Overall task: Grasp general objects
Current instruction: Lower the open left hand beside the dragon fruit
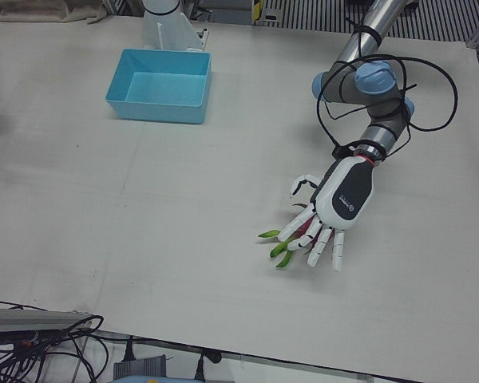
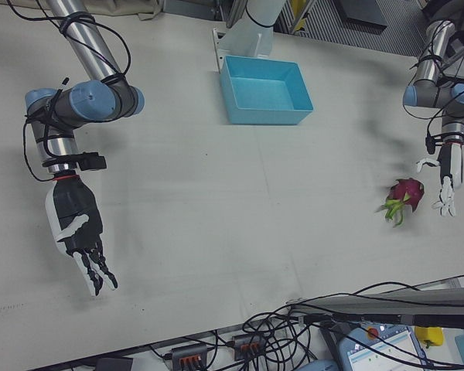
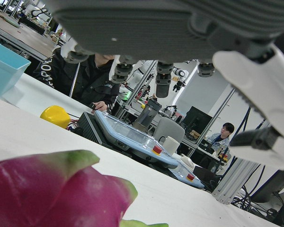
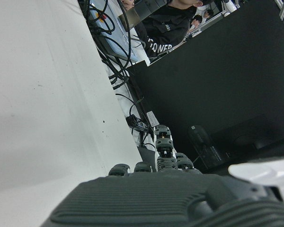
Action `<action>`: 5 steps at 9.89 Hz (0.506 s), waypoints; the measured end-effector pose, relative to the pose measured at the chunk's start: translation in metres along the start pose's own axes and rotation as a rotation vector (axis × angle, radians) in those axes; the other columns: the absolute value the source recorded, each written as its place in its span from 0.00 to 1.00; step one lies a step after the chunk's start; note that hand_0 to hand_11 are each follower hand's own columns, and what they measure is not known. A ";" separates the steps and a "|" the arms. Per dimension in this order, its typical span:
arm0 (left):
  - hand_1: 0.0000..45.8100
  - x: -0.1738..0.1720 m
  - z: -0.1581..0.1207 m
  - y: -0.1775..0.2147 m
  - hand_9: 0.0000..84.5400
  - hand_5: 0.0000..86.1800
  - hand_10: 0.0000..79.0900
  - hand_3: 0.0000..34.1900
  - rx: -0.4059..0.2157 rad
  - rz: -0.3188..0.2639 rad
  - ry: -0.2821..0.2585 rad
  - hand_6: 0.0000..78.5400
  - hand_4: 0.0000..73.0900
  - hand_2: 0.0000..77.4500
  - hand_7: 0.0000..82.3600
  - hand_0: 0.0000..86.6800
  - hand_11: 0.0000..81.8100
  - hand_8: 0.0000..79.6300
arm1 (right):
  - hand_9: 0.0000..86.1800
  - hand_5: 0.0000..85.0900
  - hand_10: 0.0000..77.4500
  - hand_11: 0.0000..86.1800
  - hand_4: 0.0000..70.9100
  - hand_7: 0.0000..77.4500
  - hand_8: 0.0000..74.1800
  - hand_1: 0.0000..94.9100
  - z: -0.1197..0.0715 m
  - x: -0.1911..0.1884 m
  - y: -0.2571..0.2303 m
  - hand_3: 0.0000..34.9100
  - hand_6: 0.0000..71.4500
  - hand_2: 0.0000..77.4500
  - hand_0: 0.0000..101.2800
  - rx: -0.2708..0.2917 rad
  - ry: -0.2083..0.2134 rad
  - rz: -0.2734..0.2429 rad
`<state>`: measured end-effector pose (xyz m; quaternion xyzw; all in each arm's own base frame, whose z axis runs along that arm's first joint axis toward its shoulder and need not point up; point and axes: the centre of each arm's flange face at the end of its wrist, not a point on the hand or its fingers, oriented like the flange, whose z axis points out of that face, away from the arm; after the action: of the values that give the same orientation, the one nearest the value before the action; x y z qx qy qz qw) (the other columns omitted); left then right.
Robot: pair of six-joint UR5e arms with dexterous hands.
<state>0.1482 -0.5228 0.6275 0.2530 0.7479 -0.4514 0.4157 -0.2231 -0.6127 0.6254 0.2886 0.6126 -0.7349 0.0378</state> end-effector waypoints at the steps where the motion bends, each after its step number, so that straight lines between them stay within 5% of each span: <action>1: 0.01 -0.001 0.000 0.001 0.07 0.03 0.01 0.88 0.006 0.013 0.002 0.01 0.00 0.70 0.36 0.40 0.01 0.12 | 0.01 0.00 0.00 0.01 0.00 0.00 0.00 0.07 0.000 0.000 0.000 0.00 0.00 0.03 0.01 0.000 0.000 0.000; 3: 0.01 0.009 0.002 0.006 0.06 0.03 0.01 0.88 0.009 0.039 0.000 0.01 0.00 0.78 0.42 0.40 0.01 0.13 | 0.01 0.00 0.00 0.01 0.00 0.00 0.00 0.07 0.000 0.000 0.000 0.00 0.00 0.02 0.01 0.000 0.000 0.000; 5: 0.01 0.016 0.000 0.014 0.06 0.03 0.01 0.88 -0.004 0.117 -0.011 0.01 0.00 0.80 0.36 0.40 0.01 0.12 | 0.01 0.01 0.00 0.01 0.00 0.00 0.00 0.07 0.000 0.000 0.000 0.00 0.00 0.02 0.01 0.000 0.000 0.000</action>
<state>0.1501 -0.5165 0.6079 0.2930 0.7306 -0.4261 0.4460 -0.2231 -0.6127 0.6254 0.2886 0.6126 -0.7349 0.0378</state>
